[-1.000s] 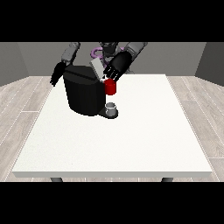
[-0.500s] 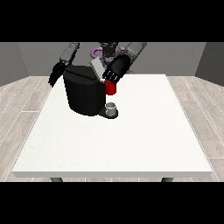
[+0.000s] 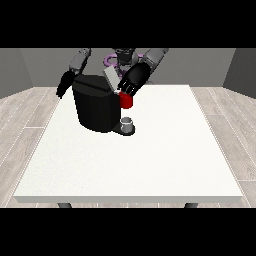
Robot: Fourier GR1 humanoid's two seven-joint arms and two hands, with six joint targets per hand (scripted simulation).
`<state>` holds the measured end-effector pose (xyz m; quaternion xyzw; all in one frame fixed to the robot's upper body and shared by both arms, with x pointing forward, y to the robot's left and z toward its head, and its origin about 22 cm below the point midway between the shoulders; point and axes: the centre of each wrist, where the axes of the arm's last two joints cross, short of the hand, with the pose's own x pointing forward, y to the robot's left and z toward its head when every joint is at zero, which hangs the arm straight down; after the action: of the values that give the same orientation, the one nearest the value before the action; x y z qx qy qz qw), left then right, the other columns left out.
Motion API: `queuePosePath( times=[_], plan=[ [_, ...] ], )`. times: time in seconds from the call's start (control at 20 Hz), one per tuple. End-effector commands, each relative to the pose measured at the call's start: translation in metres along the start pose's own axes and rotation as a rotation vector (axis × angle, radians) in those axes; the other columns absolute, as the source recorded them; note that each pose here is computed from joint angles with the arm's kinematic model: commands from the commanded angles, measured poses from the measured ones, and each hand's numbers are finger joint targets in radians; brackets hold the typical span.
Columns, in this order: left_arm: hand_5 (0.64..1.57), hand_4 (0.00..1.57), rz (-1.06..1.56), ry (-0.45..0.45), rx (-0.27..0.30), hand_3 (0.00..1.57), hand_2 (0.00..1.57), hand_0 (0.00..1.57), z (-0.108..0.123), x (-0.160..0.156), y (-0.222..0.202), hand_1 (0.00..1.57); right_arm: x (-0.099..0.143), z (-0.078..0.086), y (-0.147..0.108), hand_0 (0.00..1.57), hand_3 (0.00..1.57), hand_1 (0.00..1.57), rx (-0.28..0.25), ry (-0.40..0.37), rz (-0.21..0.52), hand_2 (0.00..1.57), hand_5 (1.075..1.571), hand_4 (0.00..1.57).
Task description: Insert the coffee pod into the coffee machine and close the lid
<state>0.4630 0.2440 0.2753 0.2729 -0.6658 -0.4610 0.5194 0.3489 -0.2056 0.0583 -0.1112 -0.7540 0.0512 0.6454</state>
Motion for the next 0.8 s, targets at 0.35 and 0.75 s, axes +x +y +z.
queuePosePath(
  times=[0.35,0.75],
  plan=[
    [1.571,0.0,-0.176,0.001,0.03,1.09,1.22,1.21,-0.004,0.015,0.0,1.21,-0.009,0.0,-0.003,0.0,0.0,0.0,-0.026,0.005,0.006,0.0,1.571,0.0],
    [1.571,0.0,-0.139,-0.005,0.057,0.98,1.14,1.12,0.004,-0.004,0.013,1.12,-0.001,0.01,0.014,0.0,0.0,0.0,0.004,-0.024,-0.008,0.0,1.571,0.0]
  ],
)
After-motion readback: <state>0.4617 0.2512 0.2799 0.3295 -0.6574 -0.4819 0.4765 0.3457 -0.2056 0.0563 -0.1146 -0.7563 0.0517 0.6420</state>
